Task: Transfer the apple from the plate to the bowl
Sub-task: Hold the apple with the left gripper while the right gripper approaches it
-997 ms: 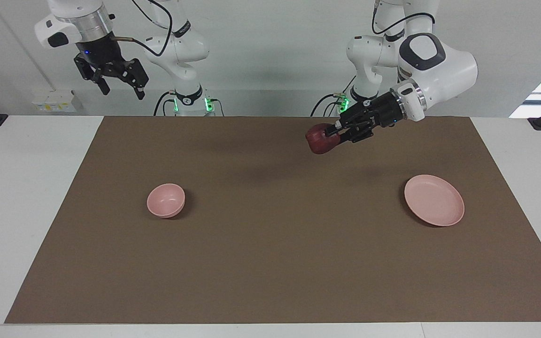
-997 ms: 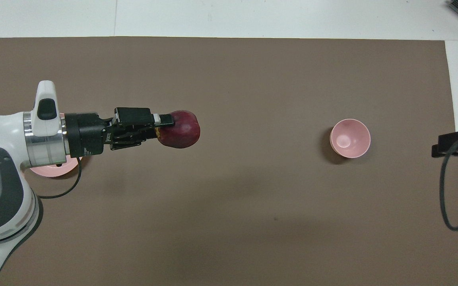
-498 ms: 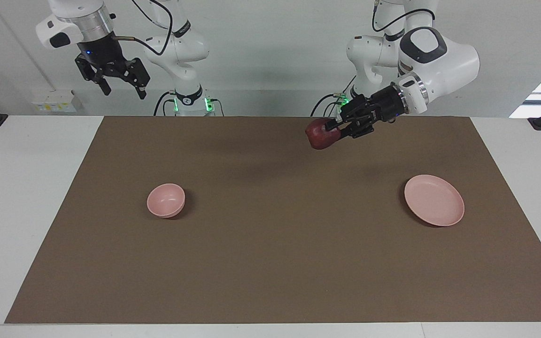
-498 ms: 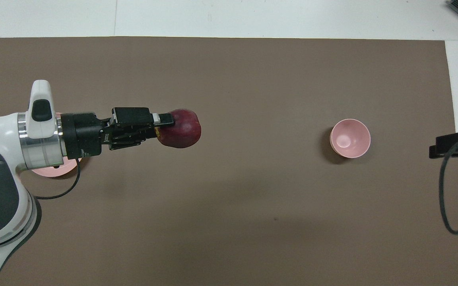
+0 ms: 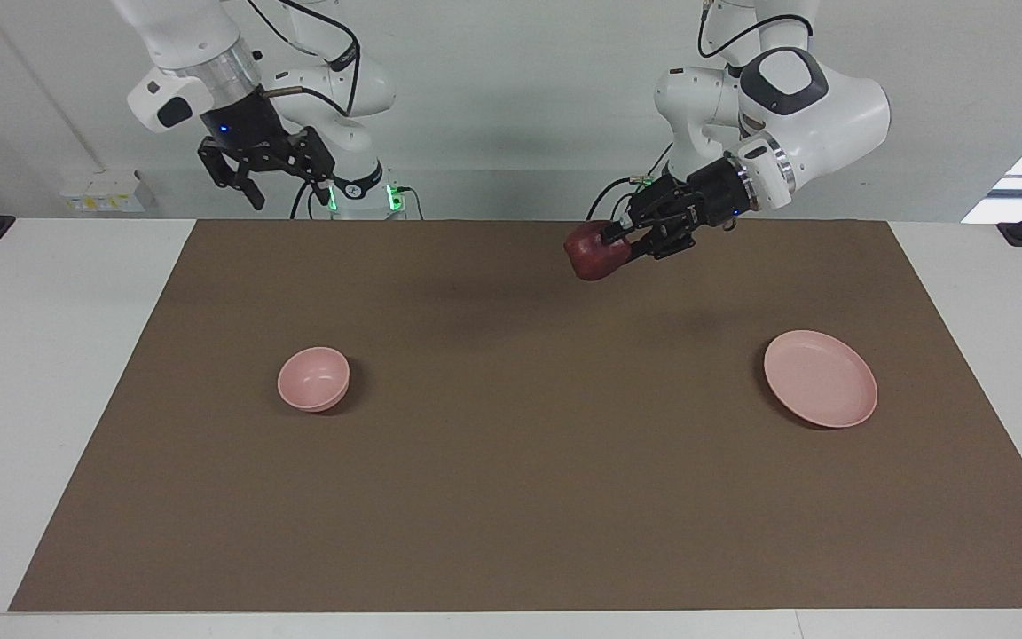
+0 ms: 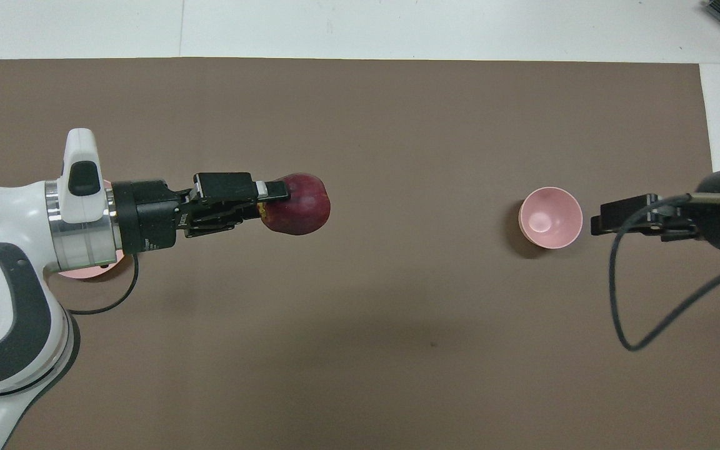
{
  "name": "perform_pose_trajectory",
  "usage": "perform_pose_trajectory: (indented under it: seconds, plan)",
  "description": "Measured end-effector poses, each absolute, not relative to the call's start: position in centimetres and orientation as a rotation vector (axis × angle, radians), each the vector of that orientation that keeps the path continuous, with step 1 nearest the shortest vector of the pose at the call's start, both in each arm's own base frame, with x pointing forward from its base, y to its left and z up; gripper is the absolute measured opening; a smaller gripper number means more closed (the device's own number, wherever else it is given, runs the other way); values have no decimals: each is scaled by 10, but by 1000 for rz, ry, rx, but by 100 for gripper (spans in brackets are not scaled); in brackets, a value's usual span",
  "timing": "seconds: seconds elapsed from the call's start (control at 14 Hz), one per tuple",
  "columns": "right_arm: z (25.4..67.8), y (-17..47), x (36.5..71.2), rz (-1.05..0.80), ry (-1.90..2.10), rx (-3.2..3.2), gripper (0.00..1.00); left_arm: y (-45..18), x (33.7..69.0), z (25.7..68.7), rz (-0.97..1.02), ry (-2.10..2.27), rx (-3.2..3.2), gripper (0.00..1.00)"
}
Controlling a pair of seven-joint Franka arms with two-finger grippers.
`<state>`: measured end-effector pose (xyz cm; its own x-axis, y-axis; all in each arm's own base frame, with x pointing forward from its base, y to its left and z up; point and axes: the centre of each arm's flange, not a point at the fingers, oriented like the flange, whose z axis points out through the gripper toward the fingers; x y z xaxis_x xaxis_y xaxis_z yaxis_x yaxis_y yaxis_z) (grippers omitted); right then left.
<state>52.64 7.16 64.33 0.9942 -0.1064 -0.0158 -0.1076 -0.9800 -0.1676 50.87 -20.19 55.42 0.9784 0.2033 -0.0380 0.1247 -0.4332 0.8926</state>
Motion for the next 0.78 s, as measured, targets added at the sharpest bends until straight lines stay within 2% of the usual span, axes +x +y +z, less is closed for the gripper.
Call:
perform_pose_trajectory:
  seconds: [0.43, 0.78]
  plan:
    - [607, 164, 546, 125, 525, -2743, 100, -217, 503, 554, 72, 223, 2030, 62]
    - [611, 222, 549, 261, 932, -2415, 100, -223, 501, 554, 72, 228, 2033, 62]
